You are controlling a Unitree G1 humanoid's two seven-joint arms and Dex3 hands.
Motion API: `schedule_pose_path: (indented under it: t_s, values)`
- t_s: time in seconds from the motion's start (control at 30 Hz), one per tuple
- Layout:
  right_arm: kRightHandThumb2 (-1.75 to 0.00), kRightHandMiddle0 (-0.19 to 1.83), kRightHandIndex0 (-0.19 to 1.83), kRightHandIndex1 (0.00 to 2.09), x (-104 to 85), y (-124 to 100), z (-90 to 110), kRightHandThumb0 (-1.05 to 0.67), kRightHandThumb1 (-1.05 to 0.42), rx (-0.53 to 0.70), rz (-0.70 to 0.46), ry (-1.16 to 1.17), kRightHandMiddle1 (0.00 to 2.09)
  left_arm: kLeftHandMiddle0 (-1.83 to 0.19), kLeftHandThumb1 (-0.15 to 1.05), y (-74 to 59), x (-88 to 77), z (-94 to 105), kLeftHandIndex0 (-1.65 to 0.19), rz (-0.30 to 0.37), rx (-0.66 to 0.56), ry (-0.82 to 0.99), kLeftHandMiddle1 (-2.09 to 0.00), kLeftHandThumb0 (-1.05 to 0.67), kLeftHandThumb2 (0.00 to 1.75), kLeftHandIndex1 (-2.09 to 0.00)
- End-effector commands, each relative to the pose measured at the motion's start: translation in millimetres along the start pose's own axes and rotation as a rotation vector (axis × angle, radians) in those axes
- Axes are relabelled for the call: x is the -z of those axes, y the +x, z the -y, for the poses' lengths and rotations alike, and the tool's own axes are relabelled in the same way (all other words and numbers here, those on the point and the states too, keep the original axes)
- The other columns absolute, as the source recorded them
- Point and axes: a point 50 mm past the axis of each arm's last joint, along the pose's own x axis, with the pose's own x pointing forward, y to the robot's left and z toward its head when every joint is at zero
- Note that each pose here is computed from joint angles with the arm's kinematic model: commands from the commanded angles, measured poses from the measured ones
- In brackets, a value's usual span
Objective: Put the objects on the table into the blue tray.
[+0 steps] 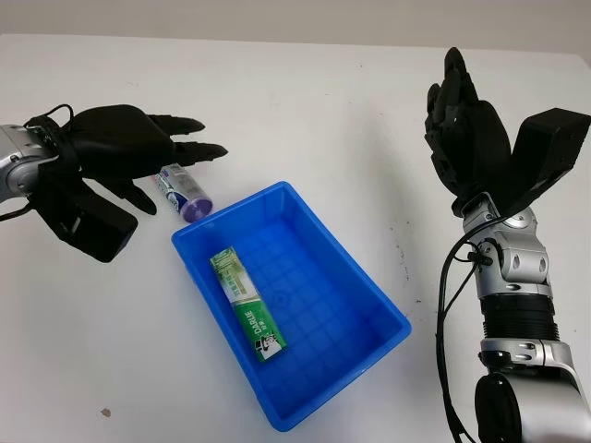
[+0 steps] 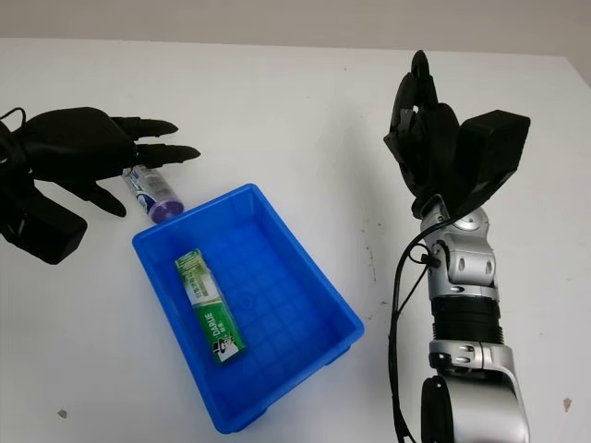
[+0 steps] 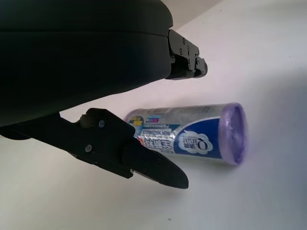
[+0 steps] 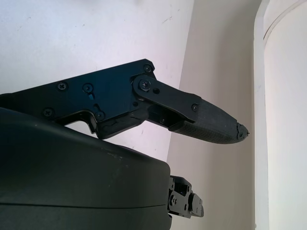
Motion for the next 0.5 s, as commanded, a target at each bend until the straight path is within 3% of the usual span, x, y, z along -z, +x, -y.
schedule_pose_path:
  t_s: [0.0,0.07,0.1,0.13,0.17,0.23,0.3,0.37,0.47]
  values:
    - [-0.8,-0.19,-0.19,0.0,-4.6,-3,3,-0.73,-1.05,0.005,0.027,-0.001,0.0,-0.37,1.0,0.0,-4.0,5.6,-0.33,0.041,0.032,0.123,-0.14,-0.32,0.08,-0.19]
    - [-0.81,-0.19,-0.19,0.0,-4.4,-3,3,-0.73,-1.05,0.001,0.027,0.003,0.0,-0.52,1.01,2.1,-8.0,11.3,-0.43,0.1,0.009,0.335,-0.28,-0.11,0.07,-0.4]
    - [-0.81,-0.19,-0.19,0.0,-4.3,-4,3,-0.74,-1.05,0.001,0.028,0.007,0.0,-0.44,1.0,2.9,-9.7,14.2,-0.34,0.13,-0.023,0.412,-0.84,-0.07,0.06,-0.85]
    - [-0.8,-0.19,-0.19,0.0,-4.3,-4,3,-0.74,-1.05,0.001,0.028,0.009,0.0,-0.4,1.01,3.2,-10.4,16.3,-0.19,0.151,-0.05,0.457,-1.58,-0.08,0.06,-1.57]
    - [-0.8,-0.19,-0.19,0.0,-4.2,-4,3,-0.74,-1.05,0.003,0.026,0.011,0.0,-0.43,1.02,3.5,-10.4,18.5,-0.15,0.163,-0.077,0.493,-1.83,-0.09,0.06,-1.83]
    - [-0.8,-0.19,-0.19,0.0,-3.4,-4,3,-0.74,-1.05,0.0,0.024,0.011,0.0,-0.68,1.04,4.4,-9.2,22.1,-0.2,0.166,-0.105,0.532,-2.03,-0.21,0.11,-2.02]
    - [-0.8,-0.19,-0.19,0.0,-3.0,-4,3,-0.74,-1.05,-0.003,0.021,0.013,0.0,-0.81,1.05,5.7,-7.3,22.0,-0.25,0.159,-0.095,0.539,-2.08,-0.42,0.37,-2.08]
    - [-0.8,-0.19,-0.19,0.0,-2.9,-4,3,-0.74,-1.05,-0.002,0.017,0.007,0.0,-0.88,1.05,6.6,-6.6,21.1,-0.36,0.156,-0.097,0.534,-2.09,-0.49,0.54,-2.09]
    - [-0.79,-0.19,-0.19,0.0,-2.1,-3,2,-0.73,-1.05,-0.002,0.013,0.01,0.0,-1.0,1.05,7.4,-5.9,18.7,-0.49,0.135,-0.122,0.493,-2.09,-0.52,0.6,-2.09]
